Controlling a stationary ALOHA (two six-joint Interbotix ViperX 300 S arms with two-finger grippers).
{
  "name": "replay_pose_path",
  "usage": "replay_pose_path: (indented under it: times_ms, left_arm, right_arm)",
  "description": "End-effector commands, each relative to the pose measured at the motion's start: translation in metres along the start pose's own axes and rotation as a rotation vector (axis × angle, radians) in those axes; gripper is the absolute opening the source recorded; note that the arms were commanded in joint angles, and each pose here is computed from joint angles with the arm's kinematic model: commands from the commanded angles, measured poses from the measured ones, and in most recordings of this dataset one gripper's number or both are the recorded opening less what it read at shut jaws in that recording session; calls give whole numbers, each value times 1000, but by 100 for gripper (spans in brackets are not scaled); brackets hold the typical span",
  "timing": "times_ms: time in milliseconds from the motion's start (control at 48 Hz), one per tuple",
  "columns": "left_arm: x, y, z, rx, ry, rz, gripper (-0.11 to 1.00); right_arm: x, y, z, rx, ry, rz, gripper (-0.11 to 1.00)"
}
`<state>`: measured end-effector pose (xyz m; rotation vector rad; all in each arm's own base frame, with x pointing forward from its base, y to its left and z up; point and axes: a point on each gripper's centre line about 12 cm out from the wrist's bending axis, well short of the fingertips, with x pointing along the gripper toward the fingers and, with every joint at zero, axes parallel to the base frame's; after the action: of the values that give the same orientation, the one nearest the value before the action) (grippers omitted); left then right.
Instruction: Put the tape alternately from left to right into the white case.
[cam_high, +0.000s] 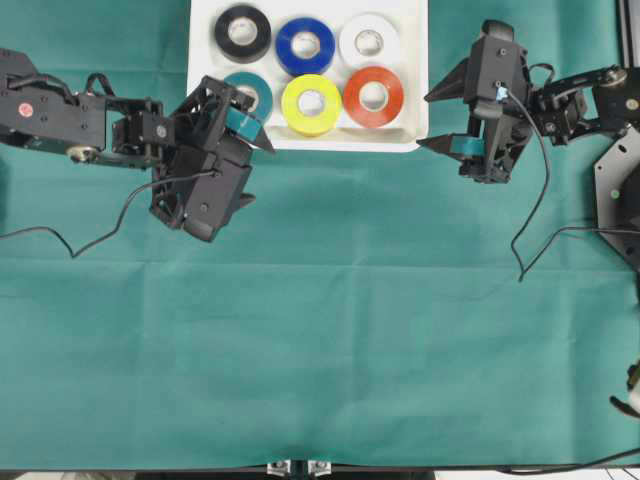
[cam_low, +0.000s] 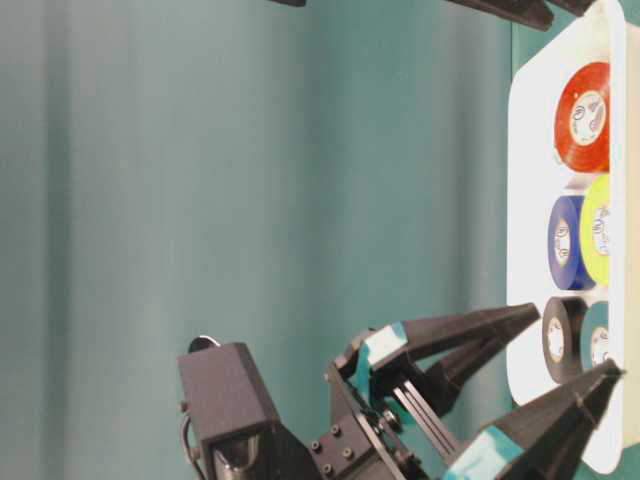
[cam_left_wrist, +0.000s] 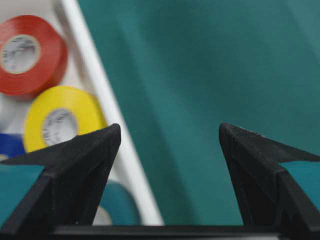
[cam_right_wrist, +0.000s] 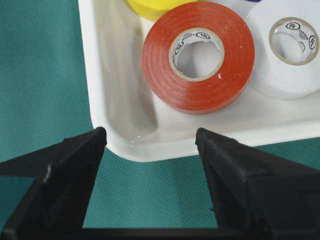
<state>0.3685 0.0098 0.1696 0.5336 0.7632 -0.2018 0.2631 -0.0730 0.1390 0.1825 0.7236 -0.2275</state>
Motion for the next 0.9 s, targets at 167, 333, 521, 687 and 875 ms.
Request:
replay_pose_path:
  times_ms: [167,333,521,687,875]
  left_arm:
    - [-7,-3,9,-112,-35,3,87]
    - [-7,-3,8,-169,-33,1,87]
    - [-9,-3,9,-192,-38,3,87]
    - [-19,-2,11,-205,-57,12,86]
    - [-32,-2,11,-212,-81,24,86]
  right_arm:
    - [-3,2,7,0,-28,7,78]
    - [-3,1,8,1,-28,6,78]
    - [-3,4,9,0,-39,25,78]
    - [-9,10,14,-6,-81,64,78]
    - [-25,13,18,-16,-136,77,78]
